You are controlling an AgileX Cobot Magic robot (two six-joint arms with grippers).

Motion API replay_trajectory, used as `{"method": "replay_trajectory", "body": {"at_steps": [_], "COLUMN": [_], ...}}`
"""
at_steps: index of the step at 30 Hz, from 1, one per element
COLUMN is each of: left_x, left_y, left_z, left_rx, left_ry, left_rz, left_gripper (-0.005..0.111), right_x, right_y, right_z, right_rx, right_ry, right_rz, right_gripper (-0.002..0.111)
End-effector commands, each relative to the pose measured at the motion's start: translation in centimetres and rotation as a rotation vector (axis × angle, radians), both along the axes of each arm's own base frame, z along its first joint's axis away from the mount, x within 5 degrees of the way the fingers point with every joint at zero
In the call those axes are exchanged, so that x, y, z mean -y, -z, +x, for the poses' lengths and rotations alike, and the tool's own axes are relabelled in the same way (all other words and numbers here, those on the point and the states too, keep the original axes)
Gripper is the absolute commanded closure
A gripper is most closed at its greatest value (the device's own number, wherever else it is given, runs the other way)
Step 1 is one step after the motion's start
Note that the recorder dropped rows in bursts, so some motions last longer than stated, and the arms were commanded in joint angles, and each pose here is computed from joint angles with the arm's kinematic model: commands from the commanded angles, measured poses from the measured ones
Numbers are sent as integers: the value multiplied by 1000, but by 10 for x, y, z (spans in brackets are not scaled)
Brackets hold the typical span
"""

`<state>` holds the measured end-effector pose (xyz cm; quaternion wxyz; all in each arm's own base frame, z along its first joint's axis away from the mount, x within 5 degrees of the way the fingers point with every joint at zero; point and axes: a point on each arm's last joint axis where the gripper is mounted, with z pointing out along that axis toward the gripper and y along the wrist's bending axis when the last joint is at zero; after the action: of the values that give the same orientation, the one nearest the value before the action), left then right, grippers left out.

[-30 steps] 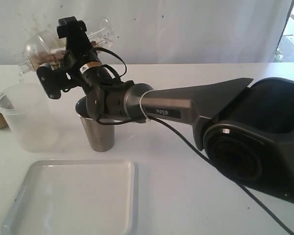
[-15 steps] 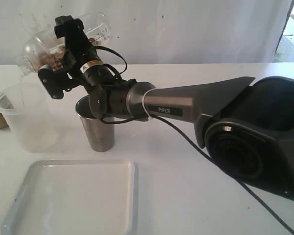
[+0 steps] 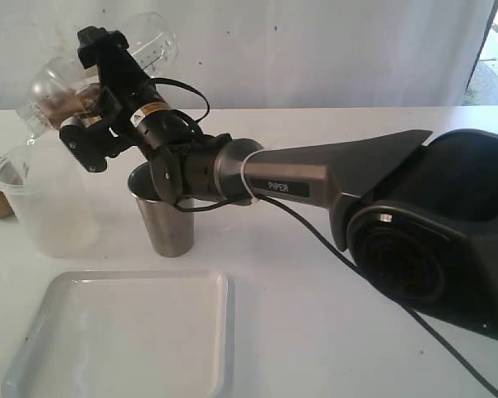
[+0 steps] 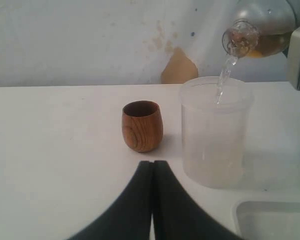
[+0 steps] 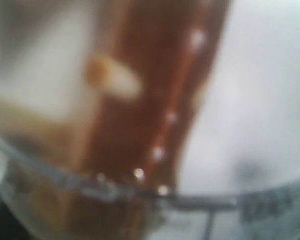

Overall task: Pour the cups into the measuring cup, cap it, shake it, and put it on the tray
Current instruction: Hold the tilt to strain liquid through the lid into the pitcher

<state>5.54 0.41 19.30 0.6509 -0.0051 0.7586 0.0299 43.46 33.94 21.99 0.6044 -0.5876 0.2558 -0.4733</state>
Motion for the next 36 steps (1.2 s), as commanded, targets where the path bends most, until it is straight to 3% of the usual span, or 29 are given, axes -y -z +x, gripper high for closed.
{"method": "replay_trajectory", "body": {"at_steps": [1, 36], "left_x": [0, 0], "left_y": [1, 1], "left_z": [0, 0], "left_rx": [4, 4], "left_ry": [3, 3], "left_rz": [2, 2], "left_gripper": [107, 107], "right_x": [6, 21], "right_y": [-19, -17], "right_z": [2, 13], "right_rx": [99, 61], "right_ry": [31, 78], "right_rz": [25, 48], "right_gripper": [108, 108]}}
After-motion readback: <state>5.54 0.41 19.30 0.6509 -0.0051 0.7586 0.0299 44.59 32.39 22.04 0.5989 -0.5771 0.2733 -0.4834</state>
